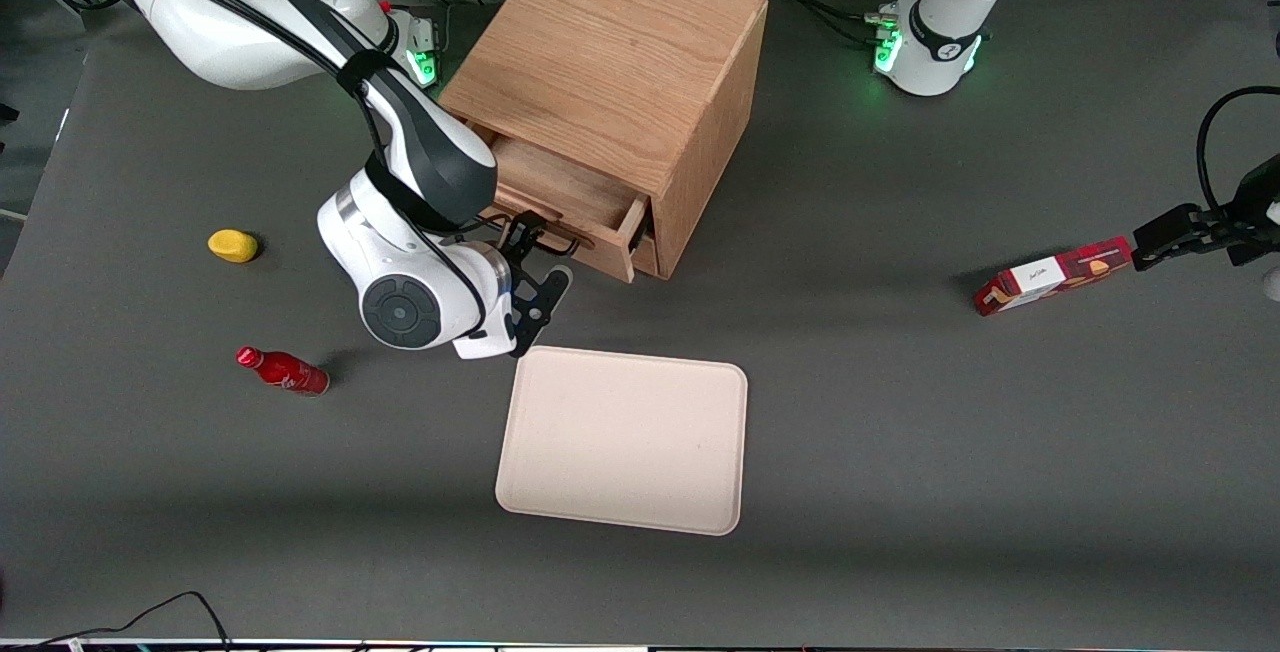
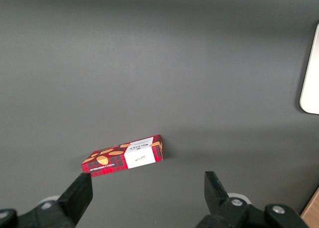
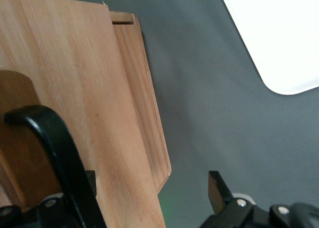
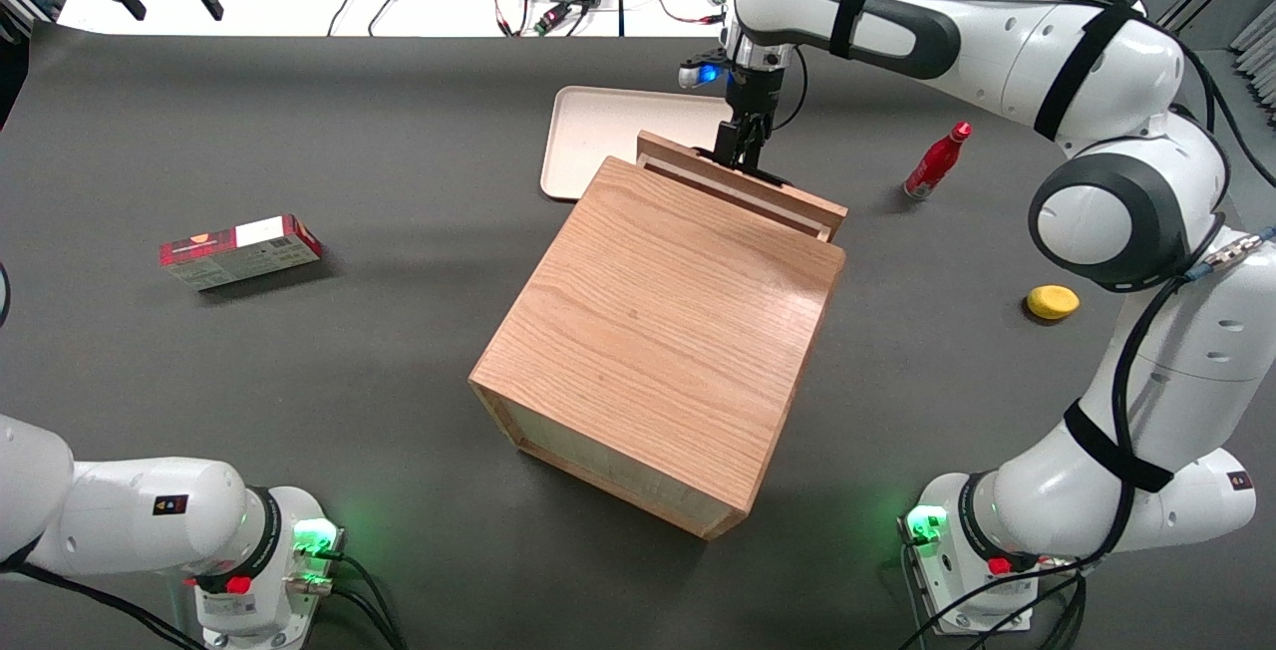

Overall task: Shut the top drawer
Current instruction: 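Push the drawer front with the right gripper into the cabinet, then keep pushing the drawer front with the right gripper until flush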

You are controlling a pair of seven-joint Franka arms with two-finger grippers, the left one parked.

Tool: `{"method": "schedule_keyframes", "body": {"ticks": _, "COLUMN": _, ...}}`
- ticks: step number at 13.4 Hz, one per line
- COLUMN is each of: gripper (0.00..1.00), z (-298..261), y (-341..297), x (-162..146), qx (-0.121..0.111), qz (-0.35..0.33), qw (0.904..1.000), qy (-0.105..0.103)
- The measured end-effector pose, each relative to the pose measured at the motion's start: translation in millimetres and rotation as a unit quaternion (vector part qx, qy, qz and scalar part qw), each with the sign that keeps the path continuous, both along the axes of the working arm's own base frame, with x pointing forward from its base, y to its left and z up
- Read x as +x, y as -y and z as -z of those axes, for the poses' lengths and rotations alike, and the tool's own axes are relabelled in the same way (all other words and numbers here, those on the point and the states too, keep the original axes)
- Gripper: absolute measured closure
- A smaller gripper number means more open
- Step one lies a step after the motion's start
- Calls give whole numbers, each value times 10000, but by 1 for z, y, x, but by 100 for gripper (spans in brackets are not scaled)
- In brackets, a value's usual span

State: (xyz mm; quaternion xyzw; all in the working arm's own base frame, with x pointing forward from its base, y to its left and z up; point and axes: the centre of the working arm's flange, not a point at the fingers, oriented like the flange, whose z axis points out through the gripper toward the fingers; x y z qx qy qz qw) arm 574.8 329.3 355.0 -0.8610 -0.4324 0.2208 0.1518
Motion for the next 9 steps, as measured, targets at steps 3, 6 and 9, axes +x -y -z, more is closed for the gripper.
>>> {"method": "schedule_keyframes", "body": {"ticks": 3, "gripper": 0, "z": 0, "y": -5, "x": -9, "qx": -55, "qz": -21, "qw": 10000, "qy": -44}}
{"method": "schedule_keyframes", "body": {"ticks": 6, "gripper": 0, "z": -1, "y": -9, "x": -17, "qx": -105, "qz": -32, "qw": 9999, "qy": -68}}
{"method": "schedule_keyframes", "body": {"ticks": 9, "gripper": 0, "z": -1, "y": -13, "x": -24, "qx": -174, "qz": -4, "qw": 9998, "qy": -98}}
